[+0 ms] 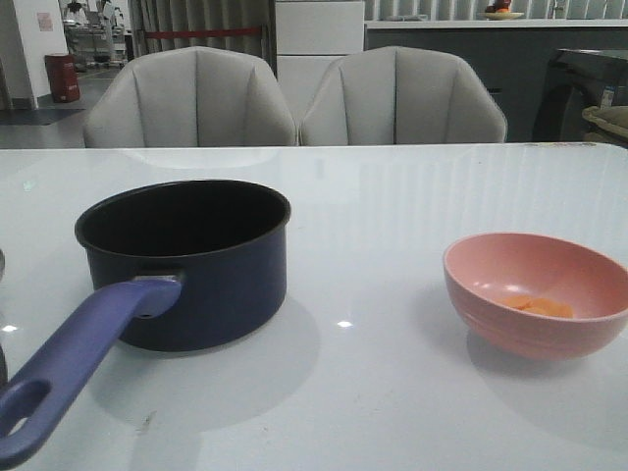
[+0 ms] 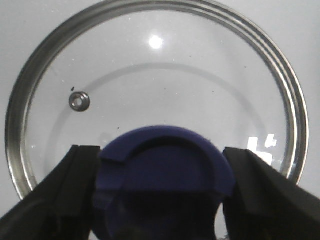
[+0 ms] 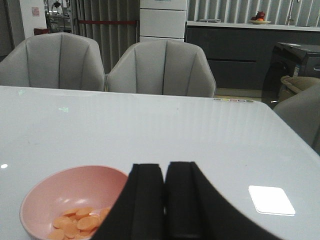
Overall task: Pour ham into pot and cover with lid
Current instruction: 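Lower the glass lid onto the table beside the saucepan, release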
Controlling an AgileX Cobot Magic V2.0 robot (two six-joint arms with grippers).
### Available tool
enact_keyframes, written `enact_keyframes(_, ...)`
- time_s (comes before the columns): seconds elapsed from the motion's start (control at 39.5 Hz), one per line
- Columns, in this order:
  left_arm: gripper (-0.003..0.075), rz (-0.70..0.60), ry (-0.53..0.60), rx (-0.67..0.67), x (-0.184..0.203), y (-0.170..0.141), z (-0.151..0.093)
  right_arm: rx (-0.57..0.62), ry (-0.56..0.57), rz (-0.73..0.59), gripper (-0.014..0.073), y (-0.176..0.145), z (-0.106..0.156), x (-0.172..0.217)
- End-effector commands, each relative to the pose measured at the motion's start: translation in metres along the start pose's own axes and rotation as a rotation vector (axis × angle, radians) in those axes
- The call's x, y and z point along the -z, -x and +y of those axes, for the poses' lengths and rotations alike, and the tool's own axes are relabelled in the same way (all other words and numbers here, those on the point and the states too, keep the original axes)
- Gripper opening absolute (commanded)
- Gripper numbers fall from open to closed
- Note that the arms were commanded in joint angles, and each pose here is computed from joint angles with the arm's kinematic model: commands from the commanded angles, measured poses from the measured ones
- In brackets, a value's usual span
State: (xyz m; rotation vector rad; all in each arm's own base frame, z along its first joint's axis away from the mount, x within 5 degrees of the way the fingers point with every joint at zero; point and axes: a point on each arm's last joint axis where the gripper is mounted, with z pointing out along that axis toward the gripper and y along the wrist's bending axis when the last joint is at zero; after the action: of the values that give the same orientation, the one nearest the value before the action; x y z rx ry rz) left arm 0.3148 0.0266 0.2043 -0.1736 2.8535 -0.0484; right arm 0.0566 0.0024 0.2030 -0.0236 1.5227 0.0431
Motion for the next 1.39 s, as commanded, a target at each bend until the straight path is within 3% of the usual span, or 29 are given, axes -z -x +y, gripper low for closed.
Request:
enact_keyframes(0.0, 0.0158, -0.069, -0.009, 0.011, 0.009, 0.008, -0.001, 0.003, -0.004, -0.093, 0.0138, 0.005, 0.000, 0.002)
enact_keyframes(0.18, 0.0162, -0.035, -0.010, 0.015, -0.003, 0.008, -0.001, 0.003, -0.004, -0.093, 0.0138, 0.005, 0.000, 0.002)
enact_keyframes(0.28, 0.0209, -0.014, -0.010, 0.014, -0.009, 0.008, 0.000, 0.003, -0.004, -0.093, 0.0138, 0.005, 0.000, 0.002)
enact_keyframes(0.53, 0.0518, 0.003, -0.020, 0.005, -0.012, 0.007, -0.002, 0.003, -0.004, -0.093, 0.0138, 0.005, 0.000, 0.002)
enact_keyframes(0.63, 0.0586, 0.013, -0.021, 0.000, -0.012, 0.007, -0.002, 0.003, -0.004, -0.093, 0.0138, 0.005, 0.000, 0.002)
enact_keyframes(0.94, 0.0595, 0.000, -0.041, -0.098, 0.011, 0.017, -0.022, 0.003, -0.004, -0.093, 0.0138, 0.005, 0.000, 0.002)
enact_keyframes(1.11, 0.0595, -0.088, -0.051, -0.158, 0.039, 0.015, -0.036, 0.003, -0.004, -0.093, 0.0138, 0.005, 0.000, 0.002)
enact_keyframes(1.37, 0.0595, -0.273, -0.057, -0.161, 0.088, 0.004, -0.035, 0.003, -0.004, -0.093, 0.0138, 0.005, 0.000, 0.002)
